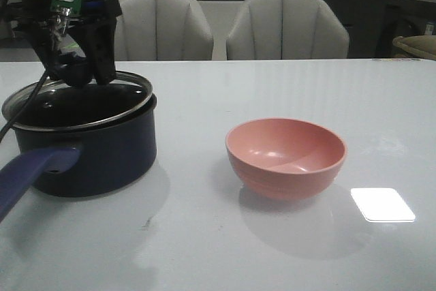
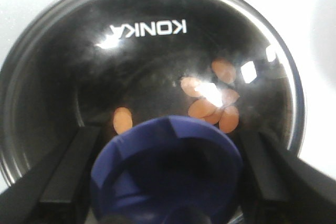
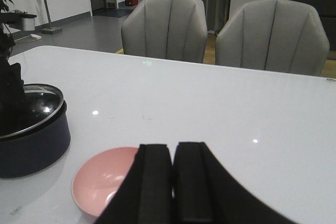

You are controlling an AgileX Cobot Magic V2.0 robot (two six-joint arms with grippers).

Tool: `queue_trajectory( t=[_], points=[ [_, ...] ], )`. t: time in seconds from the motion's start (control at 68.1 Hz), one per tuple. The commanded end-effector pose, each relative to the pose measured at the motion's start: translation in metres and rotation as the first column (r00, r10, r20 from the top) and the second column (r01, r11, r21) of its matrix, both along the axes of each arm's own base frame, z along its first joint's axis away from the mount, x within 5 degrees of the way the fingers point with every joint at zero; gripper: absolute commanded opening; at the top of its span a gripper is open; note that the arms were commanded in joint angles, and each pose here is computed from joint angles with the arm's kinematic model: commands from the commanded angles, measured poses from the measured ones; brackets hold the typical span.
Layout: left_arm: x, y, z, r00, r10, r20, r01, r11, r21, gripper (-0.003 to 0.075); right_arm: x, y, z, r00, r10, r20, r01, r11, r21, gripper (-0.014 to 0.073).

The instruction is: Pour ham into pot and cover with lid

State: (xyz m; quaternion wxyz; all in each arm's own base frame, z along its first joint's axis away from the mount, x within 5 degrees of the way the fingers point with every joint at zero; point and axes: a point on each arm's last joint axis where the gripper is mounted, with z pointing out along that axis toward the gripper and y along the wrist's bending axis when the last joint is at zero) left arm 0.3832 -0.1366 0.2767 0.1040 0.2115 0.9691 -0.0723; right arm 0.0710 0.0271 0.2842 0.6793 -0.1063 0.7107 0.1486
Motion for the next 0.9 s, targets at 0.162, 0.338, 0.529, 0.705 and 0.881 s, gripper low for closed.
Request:
queue_trajectory(
  t=[0.162,0.338,0.529,0.705,0.881],
  points=[
    [-0.011,0.000,0.030,0.999,-0.013,0.044,0.014,1.000,-0.013,0.0638,0.000,0.000,0.015,0.996,-0.004,0.093,0.002,1.000,0.023,0.0146],
    [-0.009,0.000,0.039,0.997,-0.013,0.073,0.014,1.000,-0.023,0.0638,0.000,0.000,0.015,0.996,-0.004,0.093,0.002,1.000,0.023,0.0146],
    [-0.023,0.006,0.075,0.985,-0.007,0.173,0.016,0.999,-0.048,0.0638,0.000,0.000,0.015,0.996,-0.004,0.093,0.002,1.000,0.023,0.0146],
    [-0.052,0.025,0.121,0.950,0.030,0.311,-0.003,0.996,-0.088,0.0638,0.000,0.000,0.015,0.996,-0.004,0.093,0.002,1.000,0.023,0.0146],
    [-0.094,0.040,0.158,0.893,0.060,0.447,0.002,0.991,-0.137,0.0638,0.000,0.000,0.015,0.996,-0.004,0.093,0.002,1.000,0.023,0.0146]
  ],
)
